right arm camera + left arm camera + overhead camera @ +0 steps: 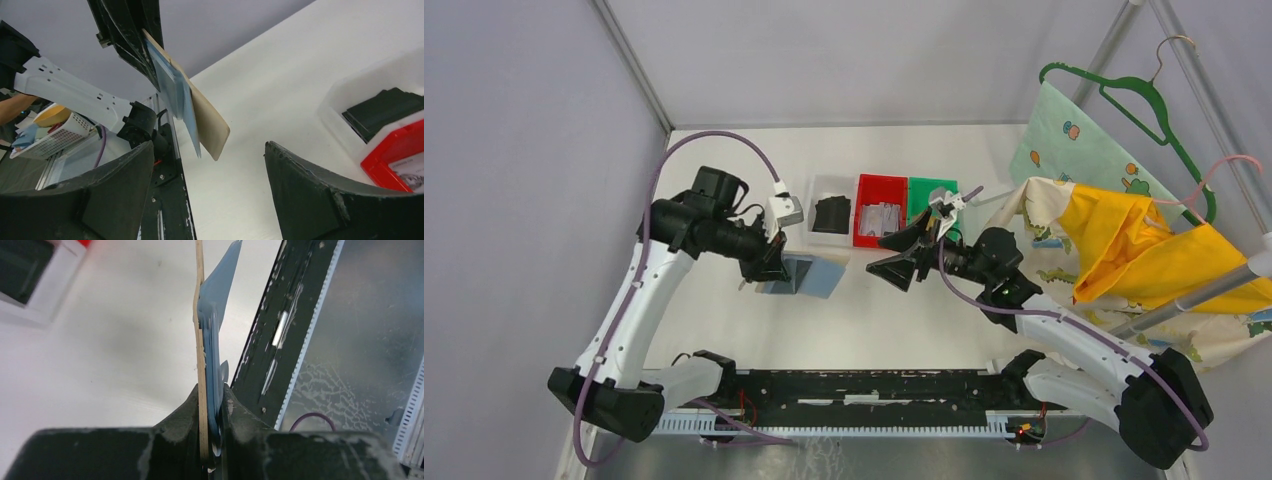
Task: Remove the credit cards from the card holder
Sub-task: Place the card holder at the center of the board.
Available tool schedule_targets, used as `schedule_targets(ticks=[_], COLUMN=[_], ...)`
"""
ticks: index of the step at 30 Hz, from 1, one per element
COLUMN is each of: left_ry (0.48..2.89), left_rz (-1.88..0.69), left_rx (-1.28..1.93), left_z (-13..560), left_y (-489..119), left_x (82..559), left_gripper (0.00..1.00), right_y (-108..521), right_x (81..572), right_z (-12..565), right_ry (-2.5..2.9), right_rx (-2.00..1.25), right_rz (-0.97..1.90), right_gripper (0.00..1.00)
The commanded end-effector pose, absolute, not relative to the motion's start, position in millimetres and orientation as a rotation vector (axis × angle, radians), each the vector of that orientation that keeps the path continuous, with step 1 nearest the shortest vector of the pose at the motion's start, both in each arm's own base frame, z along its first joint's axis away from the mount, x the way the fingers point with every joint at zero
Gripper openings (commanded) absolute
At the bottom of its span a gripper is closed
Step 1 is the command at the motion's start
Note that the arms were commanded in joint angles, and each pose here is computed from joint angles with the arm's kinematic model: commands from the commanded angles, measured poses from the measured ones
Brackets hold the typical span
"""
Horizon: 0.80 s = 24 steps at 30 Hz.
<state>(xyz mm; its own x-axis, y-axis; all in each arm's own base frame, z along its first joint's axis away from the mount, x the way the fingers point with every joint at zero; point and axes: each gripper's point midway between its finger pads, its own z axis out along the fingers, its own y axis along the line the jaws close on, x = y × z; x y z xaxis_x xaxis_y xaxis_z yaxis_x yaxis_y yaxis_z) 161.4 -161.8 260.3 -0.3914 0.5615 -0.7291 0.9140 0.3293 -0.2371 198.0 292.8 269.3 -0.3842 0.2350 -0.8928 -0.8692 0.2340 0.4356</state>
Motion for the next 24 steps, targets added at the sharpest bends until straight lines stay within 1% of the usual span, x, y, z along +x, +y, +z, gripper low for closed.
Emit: schedule_targets(ticks=[1, 2, 4, 5, 8, 14, 18, 20, 21, 22, 23, 24], left_ry=[2.095, 2.118, 2.159, 2.176, 2.210, 2.317, 2.370, 2.375, 2.370, 2.361, 2.350, 2.334], left_rz=[-0.733, -0.697, -0.642, -0.628, -0.577, -0.349, -0.273, -0.261, -0.260, -0.264, -0.269, -0.272], left_rx=[1.381, 1.387, 1.387, 1.394, 1.434, 1.419, 1.311, 1.258, 1.243, 1.230, 1.214, 1.197], left_z=[217.8, 207.1, 188.2, 180.0, 156.2, 107.9, 100.7, 98.8, 97.2, 96.0, 94.4, 93.7], left_y=[-152.9, -150.5, -147.2, -146.7, -147.9, -140.9, -143.3, -146.4, -147.5, -148.8, -150.3, -152.0], left_x=[188.7, 195.3, 207.7, 210.7, 219.3, 255.1, 283.2, 292.6, 295.7, 297.9, 299.0, 301.1], left_gripper=[0.02, 0.02, 0.02, 0.02, 0.02, 0.03, 0.11, 0.18, 0.23, 0.38, 0.61, 0.70], right_y=[283.3, 280.9, 279.3, 278.4, 272.5, 263.7, 247.5, 234.6, 226.9, 220.4, 214.2, 207.9], right_x=[207.8, 212.1, 213.9, 213.4, 216.3, 226.4, 238.3, 245.9, 249.5, 251.8, 253.5, 255.3], right_z=[246.2, 241.0, 236.4, 236.8, 236.1, 216.3, 200.2, 191.1, 186.9, 182.8, 180.0, 177.6], right_ry=[1.595, 1.619, 1.646, 1.648, 1.659, 1.763, 1.815, 1.849, 1.861, 1.869, 1.875, 1.879], right_rx=[-0.606, -0.600, -0.614, -0.616, -0.593, -0.583, -0.556, -0.520, -0.498, -0.480, -0.459, -0.434], right_rz=[1.239, 1.201, 1.166, 1.157, 1.107, 0.996, 0.851, 0.756, 0.704, 0.665, 0.631, 0.600], right_gripper=[0.87, 0.88, 0.97, 0.98, 0.98, 0.98, 0.98, 0.98, 0.98, 0.98, 0.98, 0.98])
